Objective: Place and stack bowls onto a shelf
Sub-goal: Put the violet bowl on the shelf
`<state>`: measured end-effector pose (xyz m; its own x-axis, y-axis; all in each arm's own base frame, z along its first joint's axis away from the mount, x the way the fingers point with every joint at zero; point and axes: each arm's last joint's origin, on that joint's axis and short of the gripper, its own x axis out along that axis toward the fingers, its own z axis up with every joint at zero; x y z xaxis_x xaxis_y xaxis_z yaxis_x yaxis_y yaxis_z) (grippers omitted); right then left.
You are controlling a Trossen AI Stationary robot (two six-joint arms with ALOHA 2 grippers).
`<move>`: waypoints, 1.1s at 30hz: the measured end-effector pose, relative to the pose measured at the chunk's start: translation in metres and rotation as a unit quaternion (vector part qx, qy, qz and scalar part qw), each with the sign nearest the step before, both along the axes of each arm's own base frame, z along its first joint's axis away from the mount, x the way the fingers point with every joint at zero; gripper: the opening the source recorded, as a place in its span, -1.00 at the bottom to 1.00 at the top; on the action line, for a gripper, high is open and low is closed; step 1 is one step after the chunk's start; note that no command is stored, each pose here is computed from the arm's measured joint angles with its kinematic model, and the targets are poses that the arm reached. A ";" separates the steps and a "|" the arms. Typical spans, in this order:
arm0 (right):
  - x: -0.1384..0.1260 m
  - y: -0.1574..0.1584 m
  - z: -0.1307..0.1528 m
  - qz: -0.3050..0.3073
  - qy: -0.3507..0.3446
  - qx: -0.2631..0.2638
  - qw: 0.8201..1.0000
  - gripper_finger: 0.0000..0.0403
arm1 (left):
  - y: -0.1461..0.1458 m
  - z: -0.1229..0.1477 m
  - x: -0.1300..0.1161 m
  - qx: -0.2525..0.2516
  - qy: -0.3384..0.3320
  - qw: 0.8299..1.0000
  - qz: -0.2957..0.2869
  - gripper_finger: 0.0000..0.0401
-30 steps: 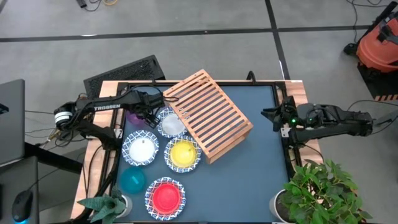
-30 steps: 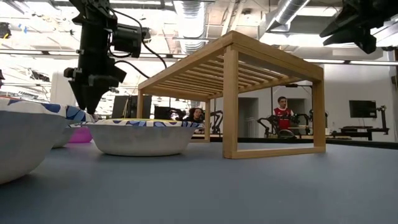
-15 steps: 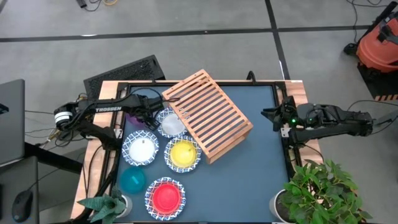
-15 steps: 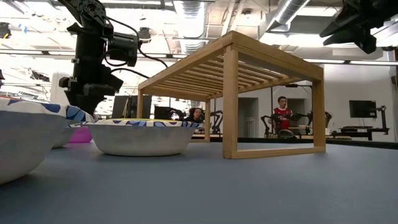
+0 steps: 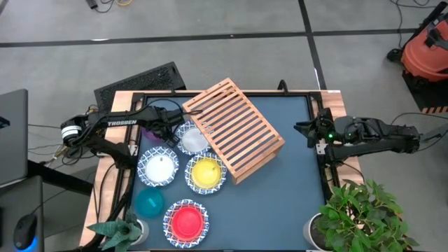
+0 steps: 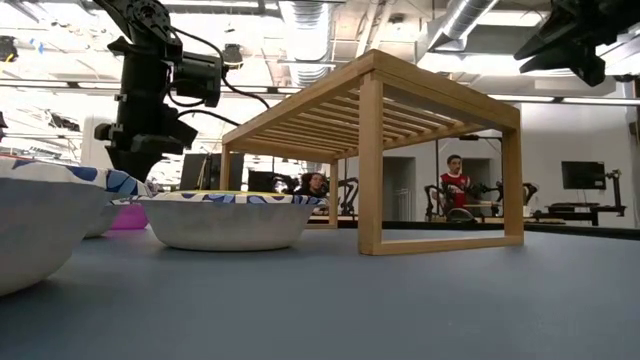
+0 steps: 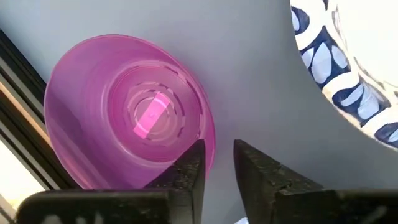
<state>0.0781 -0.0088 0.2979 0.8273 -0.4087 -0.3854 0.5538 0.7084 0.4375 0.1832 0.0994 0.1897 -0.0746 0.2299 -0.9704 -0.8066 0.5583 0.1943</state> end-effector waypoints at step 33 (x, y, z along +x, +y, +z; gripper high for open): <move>-0.001 0.000 -0.002 0.000 0.014 -0.001 1.000 -0.31 | -0.021 0.004 -0.039 0.020 -0.087 0.987 0.134 -0.47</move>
<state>0.0769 -0.0088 0.2956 0.8160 -0.4099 -0.4076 0.5660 0.7097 0.4195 0.1443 0.0786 0.1937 0.0293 0.2635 -0.9642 -0.9477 0.3141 0.0570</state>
